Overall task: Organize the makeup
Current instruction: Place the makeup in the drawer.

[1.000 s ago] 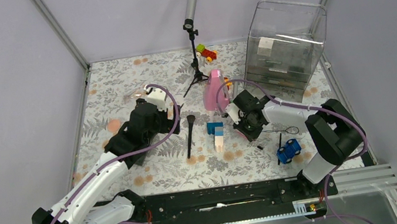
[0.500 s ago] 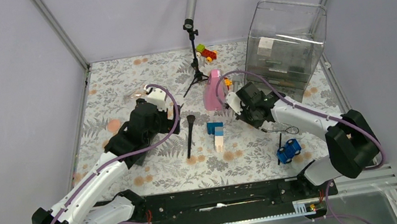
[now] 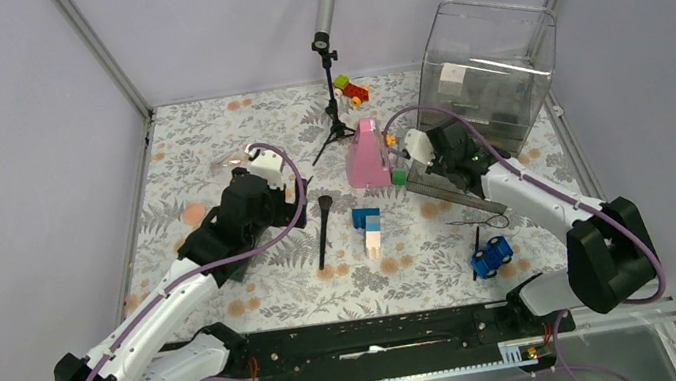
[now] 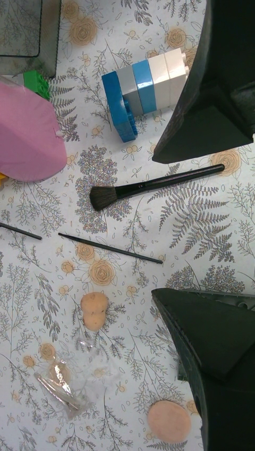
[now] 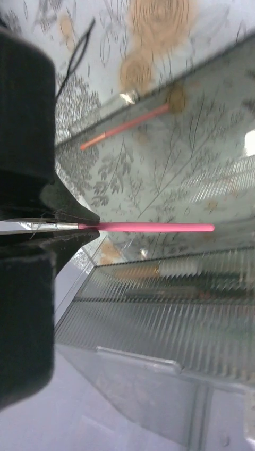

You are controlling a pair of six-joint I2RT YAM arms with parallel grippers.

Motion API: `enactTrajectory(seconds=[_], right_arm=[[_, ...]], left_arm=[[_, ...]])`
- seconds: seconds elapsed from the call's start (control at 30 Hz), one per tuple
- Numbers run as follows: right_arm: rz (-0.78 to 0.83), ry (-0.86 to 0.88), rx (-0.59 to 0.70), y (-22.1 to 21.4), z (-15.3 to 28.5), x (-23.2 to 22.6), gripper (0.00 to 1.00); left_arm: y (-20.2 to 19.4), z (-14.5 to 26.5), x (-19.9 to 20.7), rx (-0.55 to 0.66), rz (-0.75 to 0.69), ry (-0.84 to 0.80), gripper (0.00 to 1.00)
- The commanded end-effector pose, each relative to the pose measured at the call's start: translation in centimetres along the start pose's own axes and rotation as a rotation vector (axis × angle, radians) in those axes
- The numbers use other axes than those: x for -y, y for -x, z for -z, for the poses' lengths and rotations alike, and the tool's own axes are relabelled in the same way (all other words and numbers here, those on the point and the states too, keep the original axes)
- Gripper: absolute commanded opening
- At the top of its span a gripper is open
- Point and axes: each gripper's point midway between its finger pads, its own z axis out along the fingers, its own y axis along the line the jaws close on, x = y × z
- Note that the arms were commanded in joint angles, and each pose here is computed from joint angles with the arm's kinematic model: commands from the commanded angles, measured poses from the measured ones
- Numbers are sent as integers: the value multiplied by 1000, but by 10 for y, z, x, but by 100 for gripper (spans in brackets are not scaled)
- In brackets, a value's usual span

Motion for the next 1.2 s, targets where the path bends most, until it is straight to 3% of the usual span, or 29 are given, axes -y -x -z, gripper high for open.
enactTrajectory(seconds=[0.0,0.17,0.53,0.7,0.97,1.03,1.07,1.1,1.17], right_arm=[[17,-62,0,-5,-15,26,3],[9,-12,-22,-10,-34,23,5],[-21,19,-13,-7,-38,25,43],[-20,84,-18,-9,-28,18,46],[3,255,129,-3,20,-10,48],[-61,247,158,-2,30,-12,50],[-148,211,169,0,33,-9,56],[-302,122,176,2,34,4,67],[-627,-40,195,5,39,30,71]], left_arm=[[6,-2,2,25,2,-12,99],[6,-2,1,24,2,-9,99],[6,-2,2,25,1,-13,99],[8,-1,2,30,4,-17,99],[9,0,3,33,6,-24,99],[10,1,3,38,7,-22,99],[10,1,3,39,7,-22,99],[10,1,3,39,6,-21,99],[11,2,3,41,7,-23,99]])
